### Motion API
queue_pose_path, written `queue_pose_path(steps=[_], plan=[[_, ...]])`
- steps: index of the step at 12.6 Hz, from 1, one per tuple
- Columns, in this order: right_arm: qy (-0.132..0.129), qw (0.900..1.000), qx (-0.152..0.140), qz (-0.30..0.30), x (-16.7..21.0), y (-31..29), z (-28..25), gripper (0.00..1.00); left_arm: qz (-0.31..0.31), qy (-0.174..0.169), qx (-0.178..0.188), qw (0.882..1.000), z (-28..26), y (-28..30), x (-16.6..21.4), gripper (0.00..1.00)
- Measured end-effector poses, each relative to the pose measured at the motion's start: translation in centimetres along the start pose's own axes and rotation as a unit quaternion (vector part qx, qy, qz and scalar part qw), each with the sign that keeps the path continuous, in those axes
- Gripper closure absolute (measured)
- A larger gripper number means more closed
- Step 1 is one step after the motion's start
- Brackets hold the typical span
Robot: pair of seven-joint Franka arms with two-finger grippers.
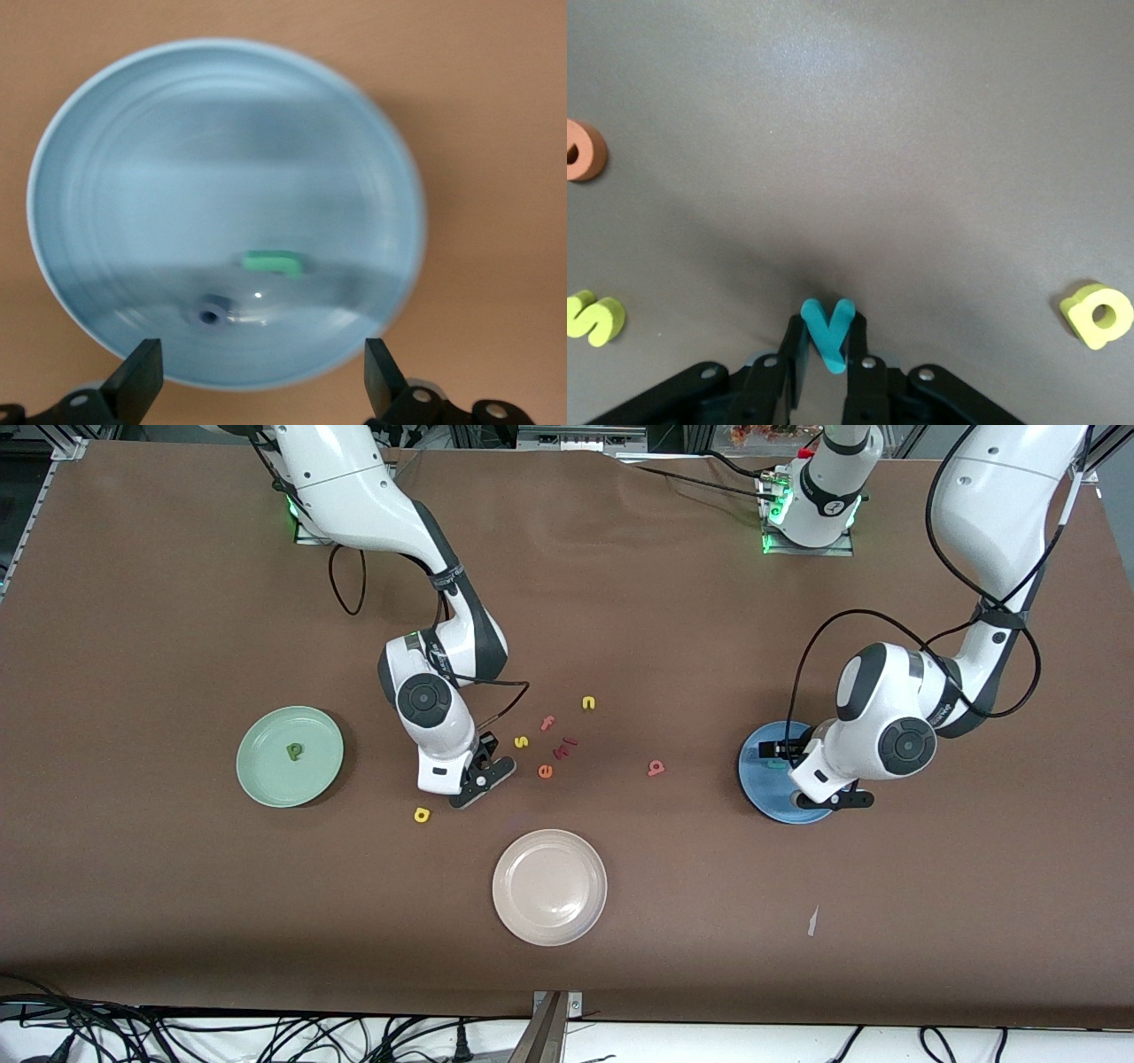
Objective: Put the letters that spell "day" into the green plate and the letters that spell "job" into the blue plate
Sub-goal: 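Drop the blue ring on the blue plate while the right gripper grasps the y, then place the y on the green plate while the left gripper grasps the b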
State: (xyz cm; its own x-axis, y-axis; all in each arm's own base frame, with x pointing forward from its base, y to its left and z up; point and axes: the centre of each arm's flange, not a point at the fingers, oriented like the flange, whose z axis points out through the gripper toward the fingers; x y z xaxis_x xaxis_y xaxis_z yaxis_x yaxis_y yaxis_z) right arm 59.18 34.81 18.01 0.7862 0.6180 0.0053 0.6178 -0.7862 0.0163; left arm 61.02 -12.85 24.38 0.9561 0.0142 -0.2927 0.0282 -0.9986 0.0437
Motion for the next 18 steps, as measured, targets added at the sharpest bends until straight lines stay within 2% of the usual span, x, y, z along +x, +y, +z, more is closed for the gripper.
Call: queue_pose_path(steps=[2,5,8,9,10,12,14,16,17,18], plan=[[0.001,1.0,0.005,0.007,0.0,0.2,0.0,0.79,0.025,0.011,0.0,1.0,-2.5,3.4,-0.2,0.0],[0.007,0.999,0.021,0.031,0.0,1.0,-0.2,0.79,0.055,0.017,0.004,0.998,-1.8,9.3,-1.2,0.0],[0.002,0.998,0.032,0.049,0.0,2.6,-1.1,0.81,0.022,0.023,0.001,0.999,-0.5,16.1,-1.4,0.0],[0.0,0.997,0.039,0.06,-0.1,3.8,-2.0,0.81,0.021,0.034,-0.006,0.999,0.2,18.0,-1.4,0.0],[-0.003,0.996,0.051,0.074,-0.3,5.2,-3.5,0.81,0.012,0.06,-0.02,0.998,0.8,19.7,-1.1,0.0],[-0.015,0.992,0.073,0.097,-1.2,7.8,-6.6,0.81,-0.014,0.086,-0.03,0.996,1.7,20.8,-0.7,0.0],[-0.028,0.989,0.077,0.121,-2.6,11.0,-8.8,0.81,-0.05,0.087,-0.029,0.995,2.2,20.6,-0.4,0.0],[-0.039,0.985,0.072,0.15,-5.0,14.4,-9.6,0.81,-0.074,0.084,-0.027,0.993,2.8,20.2,-0.2,0.05],[-0.042,0.983,0.071,0.163,-6.3,15.8,-9.9,0.82,-0.075,0.083,-0.022,0.993,3.2,20.1,-0.1,0.18],[-0.045,0.981,0.07,0.174,-7.8,17.2,-10.2,0.82,-0.075,0.083,-0.017,0.994,3.8,20.0,0.0,0.27]])
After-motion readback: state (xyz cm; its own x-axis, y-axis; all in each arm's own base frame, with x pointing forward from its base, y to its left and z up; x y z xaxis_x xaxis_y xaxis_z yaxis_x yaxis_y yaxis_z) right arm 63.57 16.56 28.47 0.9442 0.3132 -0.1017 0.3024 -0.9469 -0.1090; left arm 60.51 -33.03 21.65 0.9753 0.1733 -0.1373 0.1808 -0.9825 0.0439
